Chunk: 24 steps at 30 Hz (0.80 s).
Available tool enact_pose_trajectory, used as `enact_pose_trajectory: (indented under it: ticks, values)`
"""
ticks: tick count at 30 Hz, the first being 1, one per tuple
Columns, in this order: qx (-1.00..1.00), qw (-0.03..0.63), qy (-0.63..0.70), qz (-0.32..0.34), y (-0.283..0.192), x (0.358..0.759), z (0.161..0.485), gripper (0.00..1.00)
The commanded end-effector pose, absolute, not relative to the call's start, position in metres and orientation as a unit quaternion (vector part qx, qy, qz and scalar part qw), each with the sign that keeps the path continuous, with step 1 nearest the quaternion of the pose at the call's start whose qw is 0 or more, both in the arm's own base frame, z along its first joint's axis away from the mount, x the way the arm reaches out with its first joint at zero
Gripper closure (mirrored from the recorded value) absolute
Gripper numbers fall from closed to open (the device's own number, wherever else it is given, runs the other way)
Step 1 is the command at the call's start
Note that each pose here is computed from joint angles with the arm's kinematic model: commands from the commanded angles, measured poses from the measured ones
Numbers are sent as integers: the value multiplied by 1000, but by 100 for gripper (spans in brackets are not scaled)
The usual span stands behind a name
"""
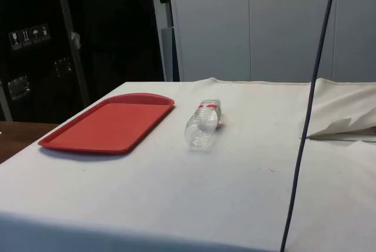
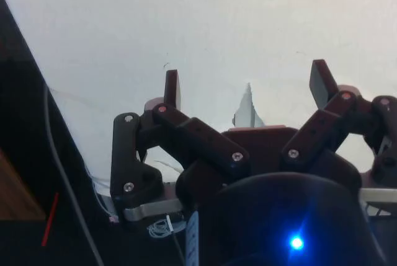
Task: Place the bottle upright on the tray.
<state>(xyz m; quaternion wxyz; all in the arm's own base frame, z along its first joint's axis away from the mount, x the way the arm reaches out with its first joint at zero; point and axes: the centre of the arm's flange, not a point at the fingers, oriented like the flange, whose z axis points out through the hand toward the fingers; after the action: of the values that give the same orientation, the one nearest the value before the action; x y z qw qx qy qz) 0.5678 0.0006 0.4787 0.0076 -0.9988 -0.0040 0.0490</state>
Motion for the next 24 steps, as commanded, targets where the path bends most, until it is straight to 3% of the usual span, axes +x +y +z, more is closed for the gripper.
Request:
enact_pose_trajectory:
  ticks: [1, 24]
  values:
    - [-999, 8, -4, 50, 1, 567, 477, 0]
    - [-1000, 10, 8, 13, -1, 544, 439, 0]
